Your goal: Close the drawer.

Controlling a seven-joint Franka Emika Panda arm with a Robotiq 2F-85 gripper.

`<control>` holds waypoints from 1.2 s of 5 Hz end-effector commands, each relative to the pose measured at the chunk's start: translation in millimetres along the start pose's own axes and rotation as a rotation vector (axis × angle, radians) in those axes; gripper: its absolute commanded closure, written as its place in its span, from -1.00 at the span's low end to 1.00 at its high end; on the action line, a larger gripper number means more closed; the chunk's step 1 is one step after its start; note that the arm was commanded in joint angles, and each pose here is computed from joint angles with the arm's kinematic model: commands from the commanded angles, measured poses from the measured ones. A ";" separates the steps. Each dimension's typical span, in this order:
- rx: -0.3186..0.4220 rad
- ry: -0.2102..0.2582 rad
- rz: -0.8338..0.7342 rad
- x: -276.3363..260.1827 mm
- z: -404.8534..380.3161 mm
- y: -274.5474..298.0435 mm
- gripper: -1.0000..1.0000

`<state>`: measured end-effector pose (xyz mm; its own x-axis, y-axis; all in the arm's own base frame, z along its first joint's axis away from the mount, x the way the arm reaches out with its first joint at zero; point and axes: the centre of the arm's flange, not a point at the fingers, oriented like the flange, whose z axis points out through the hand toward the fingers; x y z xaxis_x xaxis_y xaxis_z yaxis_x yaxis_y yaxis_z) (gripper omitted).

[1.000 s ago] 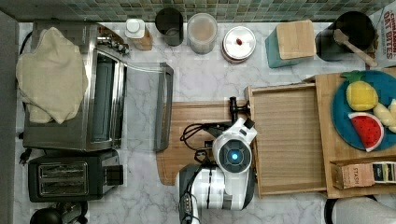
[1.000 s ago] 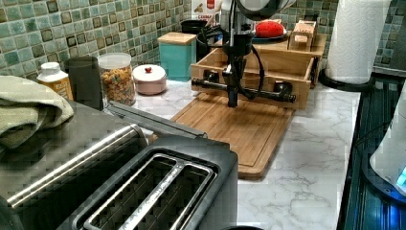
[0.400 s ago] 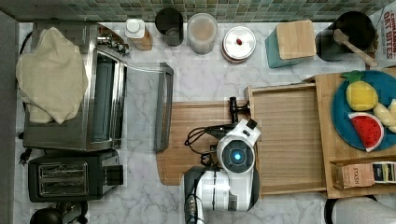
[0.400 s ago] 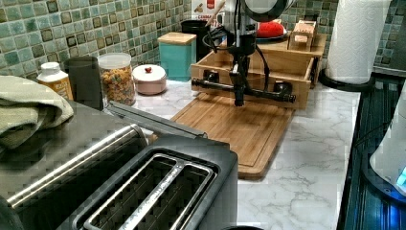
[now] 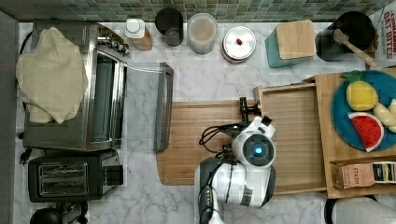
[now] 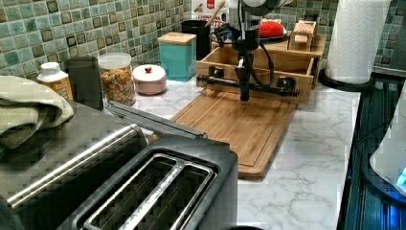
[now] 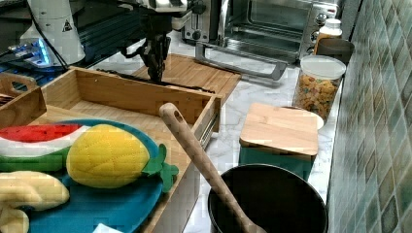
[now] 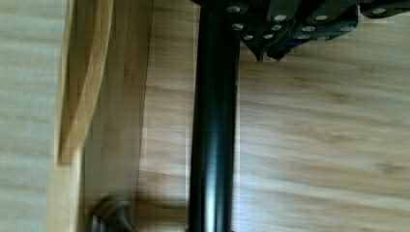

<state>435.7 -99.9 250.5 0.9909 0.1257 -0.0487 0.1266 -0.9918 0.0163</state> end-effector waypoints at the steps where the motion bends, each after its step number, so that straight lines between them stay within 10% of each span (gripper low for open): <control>1: -0.094 0.137 0.169 -17.2 -83.3 250.3 1.00; 6: -0.212 0.194 0.318 -54.0 -100.3 271.2 1.00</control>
<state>448.8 -267.5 260.4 0.9994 0.0029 -0.0339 0.0056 -0.9969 0.0784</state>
